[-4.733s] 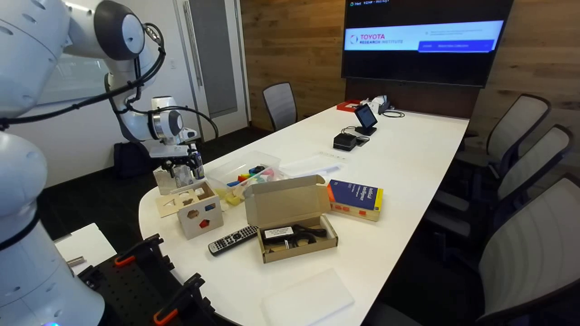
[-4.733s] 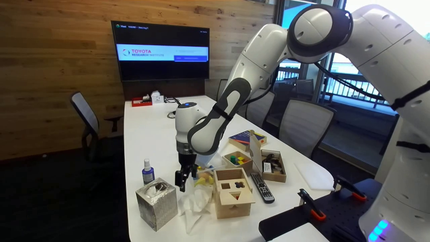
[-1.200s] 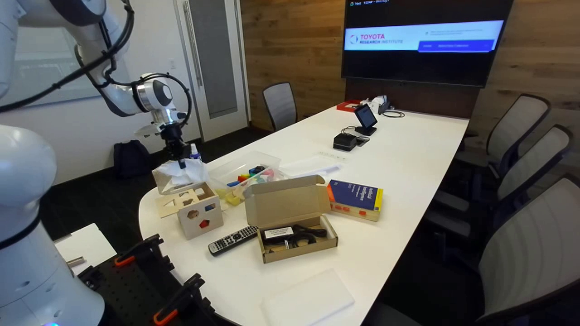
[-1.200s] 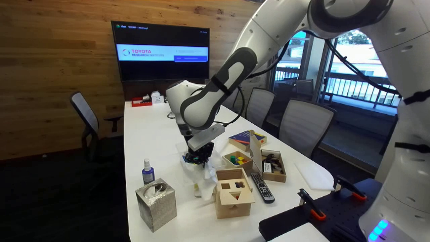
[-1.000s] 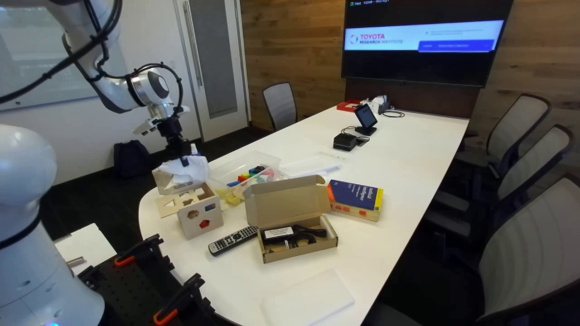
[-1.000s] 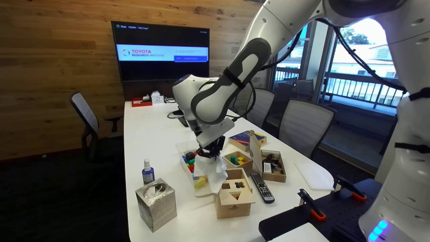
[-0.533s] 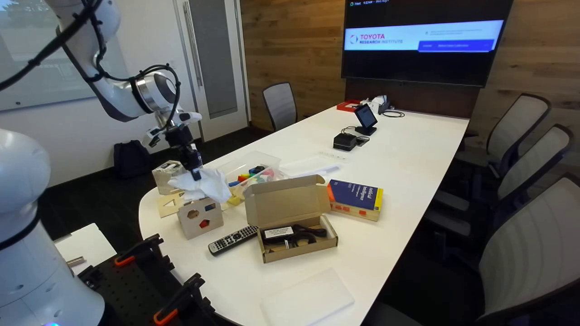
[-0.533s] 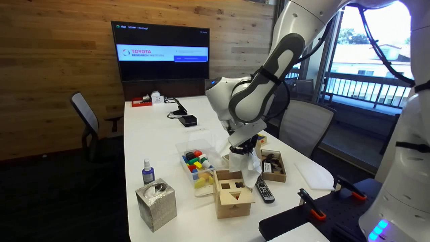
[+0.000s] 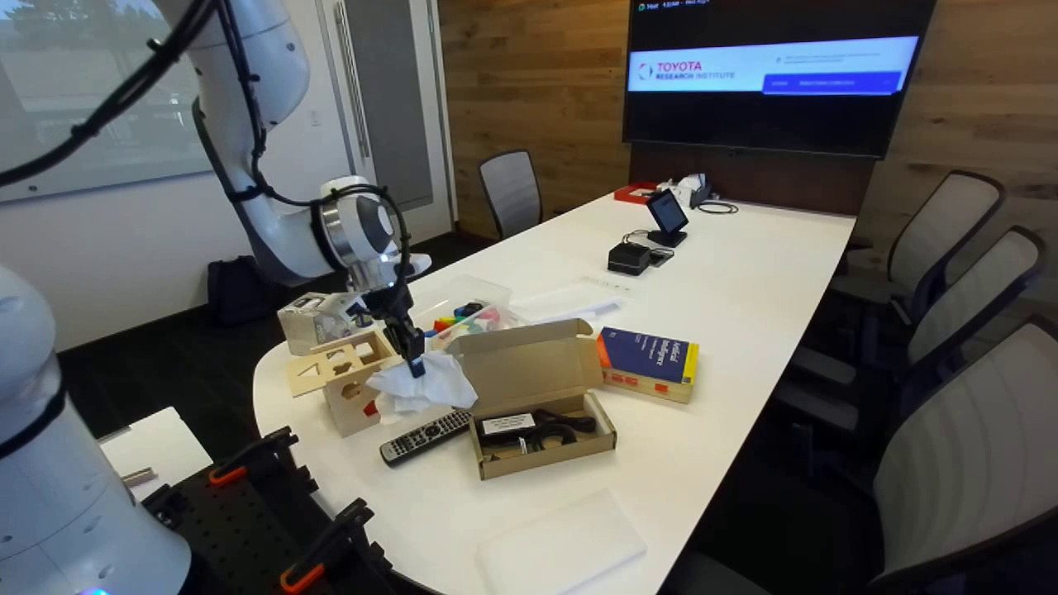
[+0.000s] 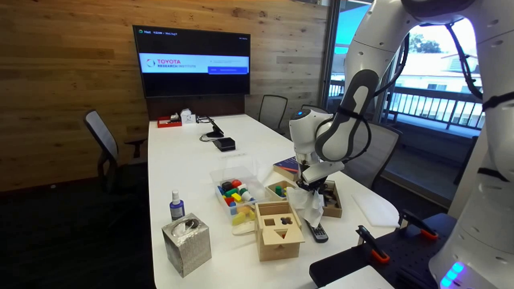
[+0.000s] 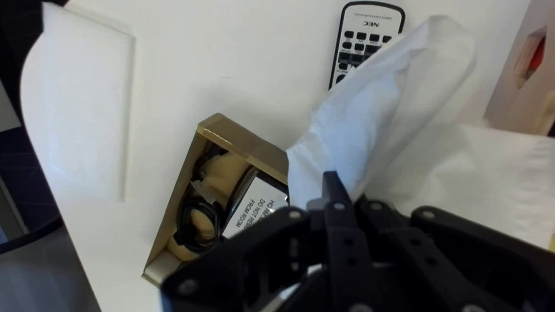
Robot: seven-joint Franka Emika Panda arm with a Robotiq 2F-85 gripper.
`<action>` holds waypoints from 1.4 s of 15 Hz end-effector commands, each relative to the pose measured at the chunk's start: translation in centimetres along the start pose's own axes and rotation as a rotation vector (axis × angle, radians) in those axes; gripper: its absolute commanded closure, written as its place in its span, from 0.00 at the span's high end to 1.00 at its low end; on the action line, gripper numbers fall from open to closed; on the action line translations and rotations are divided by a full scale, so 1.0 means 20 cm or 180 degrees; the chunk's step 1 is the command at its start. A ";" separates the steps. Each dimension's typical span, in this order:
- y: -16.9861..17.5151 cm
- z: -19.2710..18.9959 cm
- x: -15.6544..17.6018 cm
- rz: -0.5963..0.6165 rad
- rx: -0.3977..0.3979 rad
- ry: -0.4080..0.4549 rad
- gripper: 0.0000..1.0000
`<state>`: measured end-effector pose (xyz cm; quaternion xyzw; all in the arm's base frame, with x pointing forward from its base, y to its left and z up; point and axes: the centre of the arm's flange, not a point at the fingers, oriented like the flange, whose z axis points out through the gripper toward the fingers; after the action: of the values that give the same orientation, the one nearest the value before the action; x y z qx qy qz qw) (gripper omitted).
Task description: Use paper towel to wipe the remote
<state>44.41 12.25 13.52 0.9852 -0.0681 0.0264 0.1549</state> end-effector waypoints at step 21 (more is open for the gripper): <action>-0.17 0.47 -0.20 -0.0020 0.0741 -0.0511 0.00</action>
<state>42.43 13.30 2.83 0.9962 -0.0607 -0.0264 0.0568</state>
